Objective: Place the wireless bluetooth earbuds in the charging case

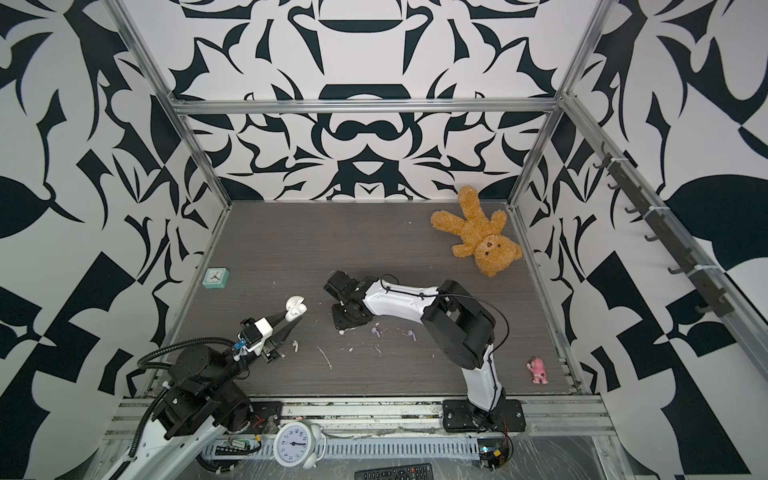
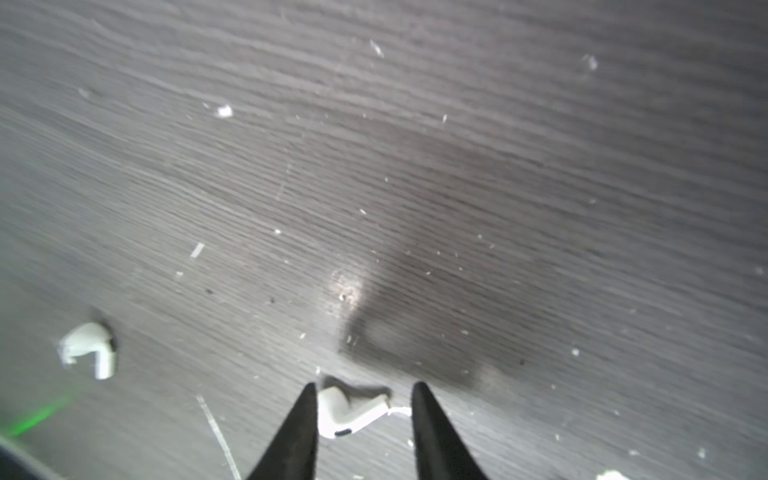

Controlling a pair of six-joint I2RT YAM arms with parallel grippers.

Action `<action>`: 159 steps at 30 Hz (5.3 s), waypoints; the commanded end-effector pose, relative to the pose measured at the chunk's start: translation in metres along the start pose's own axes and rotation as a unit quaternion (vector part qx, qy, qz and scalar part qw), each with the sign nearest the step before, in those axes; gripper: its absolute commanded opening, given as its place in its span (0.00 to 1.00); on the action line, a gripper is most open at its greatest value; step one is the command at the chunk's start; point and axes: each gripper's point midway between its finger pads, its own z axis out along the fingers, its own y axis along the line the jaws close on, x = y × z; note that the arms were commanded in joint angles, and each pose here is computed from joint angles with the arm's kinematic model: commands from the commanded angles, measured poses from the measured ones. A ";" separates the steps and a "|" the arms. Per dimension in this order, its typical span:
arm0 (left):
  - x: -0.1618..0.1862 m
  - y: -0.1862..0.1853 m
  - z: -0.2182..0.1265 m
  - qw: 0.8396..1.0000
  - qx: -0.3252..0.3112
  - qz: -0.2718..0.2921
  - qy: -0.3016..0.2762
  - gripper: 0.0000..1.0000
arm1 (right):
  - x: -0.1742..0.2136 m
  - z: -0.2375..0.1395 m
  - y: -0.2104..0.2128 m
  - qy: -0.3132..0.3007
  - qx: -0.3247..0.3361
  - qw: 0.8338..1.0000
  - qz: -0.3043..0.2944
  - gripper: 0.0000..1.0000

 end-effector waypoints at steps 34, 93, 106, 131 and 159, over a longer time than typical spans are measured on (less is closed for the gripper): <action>-0.003 -0.002 -0.002 1.000 0.002 0.010 -0.011 0.00 | 0.014 0.005 0.007 0.055 -0.075 0.996 0.004 0.51; -0.009 -0.003 -0.005 1.000 0.005 0.011 -0.024 0.00 | 0.015 -0.028 0.015 0.051 0.072 0.996 0.025 0.54; -0.010 -0.002 -0.005 1.000 0.004 0.012 -0.024 0.00 | 0.008 -0.009 0.016 0.054 0.091 0.994 0.022 0.45; -0.009 -0.002 -0.005 1.000 0.003 0.013 -0.023 0.00 | 0.015 0.010 0.016 0.068 0.086 0.994 0.028 0.32; -0.008 -0.002 -0.005 1.000 0.003 0.013 -0.022 0.00 | 0.022 0.016 0.012 0.079 0.088 0.992 0.034 0.23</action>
